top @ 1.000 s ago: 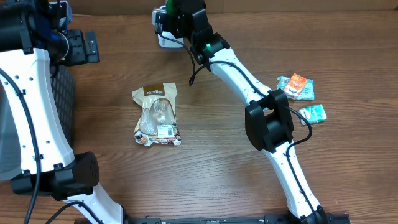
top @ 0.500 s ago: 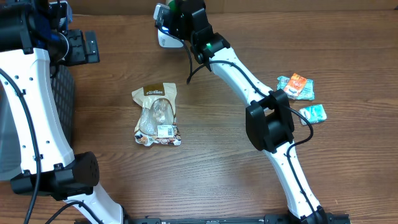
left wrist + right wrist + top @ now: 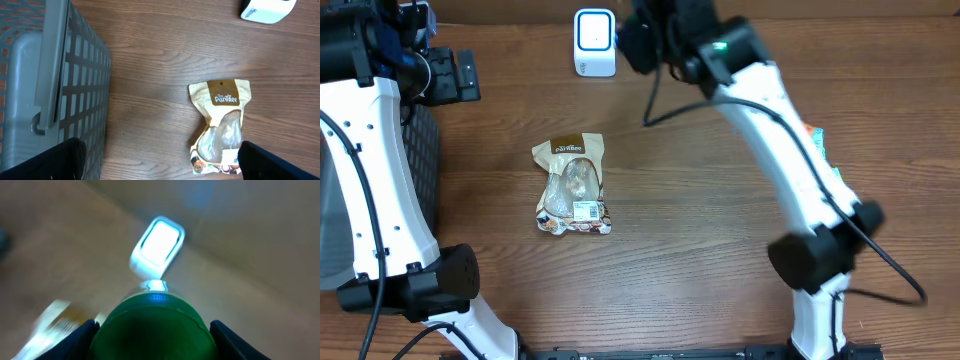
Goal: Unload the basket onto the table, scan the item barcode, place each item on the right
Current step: 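Carry the jar right and set it beside the packets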
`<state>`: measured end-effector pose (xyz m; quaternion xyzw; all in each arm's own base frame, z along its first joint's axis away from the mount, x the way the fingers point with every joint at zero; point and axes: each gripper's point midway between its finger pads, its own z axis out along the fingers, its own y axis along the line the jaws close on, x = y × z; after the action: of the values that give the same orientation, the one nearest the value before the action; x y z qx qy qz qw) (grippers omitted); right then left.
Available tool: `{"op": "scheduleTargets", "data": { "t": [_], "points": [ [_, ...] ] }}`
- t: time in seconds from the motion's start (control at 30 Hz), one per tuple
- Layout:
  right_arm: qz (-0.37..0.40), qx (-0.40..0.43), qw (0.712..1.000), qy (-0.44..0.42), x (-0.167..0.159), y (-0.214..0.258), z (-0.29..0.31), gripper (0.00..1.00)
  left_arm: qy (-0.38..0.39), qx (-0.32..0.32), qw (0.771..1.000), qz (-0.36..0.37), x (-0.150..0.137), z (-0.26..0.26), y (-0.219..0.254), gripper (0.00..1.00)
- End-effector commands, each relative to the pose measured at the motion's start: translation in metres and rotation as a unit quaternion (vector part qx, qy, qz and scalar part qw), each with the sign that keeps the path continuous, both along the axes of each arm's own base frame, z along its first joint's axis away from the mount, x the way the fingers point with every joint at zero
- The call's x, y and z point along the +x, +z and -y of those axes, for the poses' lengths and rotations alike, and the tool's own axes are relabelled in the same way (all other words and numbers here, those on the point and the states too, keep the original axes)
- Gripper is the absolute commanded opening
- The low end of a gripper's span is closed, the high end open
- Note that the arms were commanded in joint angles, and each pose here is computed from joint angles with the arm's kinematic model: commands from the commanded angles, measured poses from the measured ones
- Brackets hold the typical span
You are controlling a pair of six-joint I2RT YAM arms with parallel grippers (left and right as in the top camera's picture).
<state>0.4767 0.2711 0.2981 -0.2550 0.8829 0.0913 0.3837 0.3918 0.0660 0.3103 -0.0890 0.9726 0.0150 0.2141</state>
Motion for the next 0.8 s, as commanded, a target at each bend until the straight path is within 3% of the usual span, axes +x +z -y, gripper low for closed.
{"op": "scheduleTargets", "data": {
  "t": [0.0, 0.2, 0.37, 0.57, 0.77],
  "points": [
    [-0.081, 0.038, 0.995, -0.039, -0.027, -0.009, 0.004, 0.4, -0.006, 0.007, 1.0, -0.002, 0.0, -0.002, -0.001, 1.0],
    [-0.219, -0.041, 0.973, -0.062, -0.074, -0.067, 0.031, 0.4, -0.006, 0.007, 1.0, -0.002, 0.0, -0.002, -0.001, 1.0],
    [-0.283, -0.069, 0.952, -0.097, -0.087, -0.116, 0.043, 0.41, -0.006, 0.007, 1.0, -0.002, 0.0, -0.002, -0.001, 0.99],
    [-0.337, -0.078, 0.924, -0.159, -0.091, -0.174, 0.073, 0.41, -0.006, 0.007, 1.0, -0.002, 0.0, -0.002, -0.001, 0.99],
    [-0.353, -0.092, 0.893, -0.263, -0.083, -0.203, 0.133, 0.38, -0.007, 0.007, 1.0, -0.002, 0.001, -0.001, -0.001, 1.0]
  ]
}}
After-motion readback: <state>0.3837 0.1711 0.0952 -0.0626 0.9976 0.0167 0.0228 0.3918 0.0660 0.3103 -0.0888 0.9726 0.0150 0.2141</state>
